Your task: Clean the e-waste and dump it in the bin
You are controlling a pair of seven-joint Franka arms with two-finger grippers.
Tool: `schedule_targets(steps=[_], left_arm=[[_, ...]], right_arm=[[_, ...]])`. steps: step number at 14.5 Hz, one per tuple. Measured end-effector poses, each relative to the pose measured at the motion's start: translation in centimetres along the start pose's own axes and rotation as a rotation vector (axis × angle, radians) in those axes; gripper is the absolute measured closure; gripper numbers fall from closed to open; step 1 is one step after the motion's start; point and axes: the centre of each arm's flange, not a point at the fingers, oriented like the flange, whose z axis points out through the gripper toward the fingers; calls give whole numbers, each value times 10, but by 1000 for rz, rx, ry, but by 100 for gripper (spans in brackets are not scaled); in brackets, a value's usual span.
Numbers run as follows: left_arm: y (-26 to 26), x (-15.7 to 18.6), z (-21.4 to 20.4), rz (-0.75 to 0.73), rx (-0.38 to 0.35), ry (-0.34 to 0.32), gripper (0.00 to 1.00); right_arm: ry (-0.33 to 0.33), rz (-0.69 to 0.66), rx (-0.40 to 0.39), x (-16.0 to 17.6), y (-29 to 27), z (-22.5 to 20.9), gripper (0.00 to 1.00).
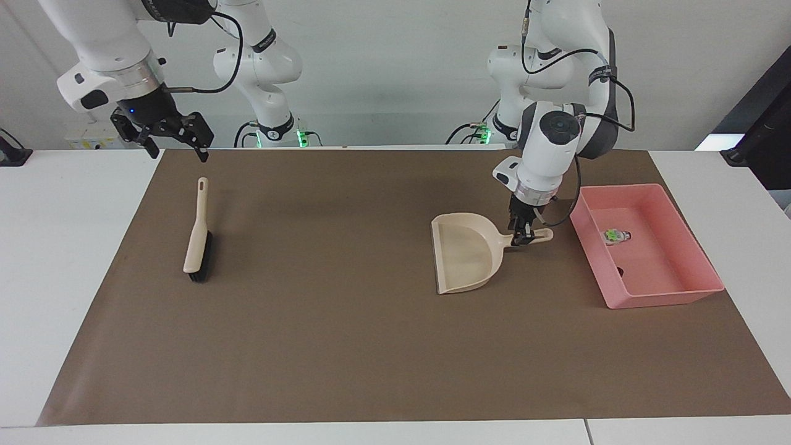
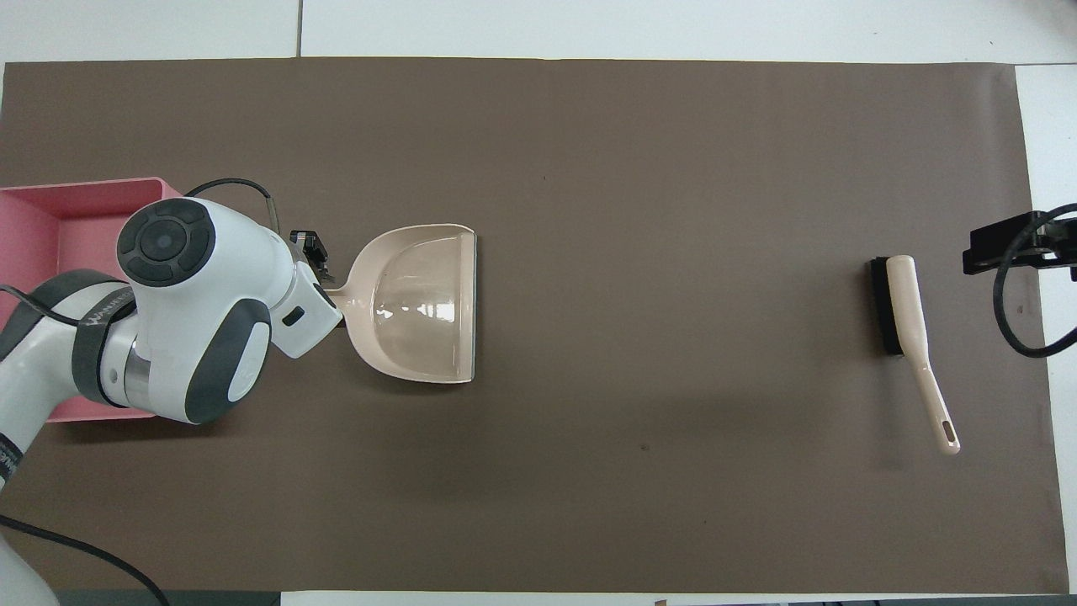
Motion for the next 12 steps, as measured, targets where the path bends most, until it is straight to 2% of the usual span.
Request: schedule_targets(steps=[2,4,5,8,9,12], left_arm=[[-10,-20,-15,-39,21,3,48],[-23,-47,-41,-91,35,3,33],[-28,-63,-55,-120,41,2,33],[-30,-110,-81,-202,44,-1,6],[-27,-125,-87,-227,31,-4,2],[-13,-152,-103,-297,-4,-7,2]], right_arm=[[5,0,1,2,0,1,0],[5,0,2,2,0,1,0],[5,0,3,2,-1,1,0],[5,0,4,2,-1,1,0],[5,0,4,2,-1,1,0],[5,0,4,2,-1,1,0]])
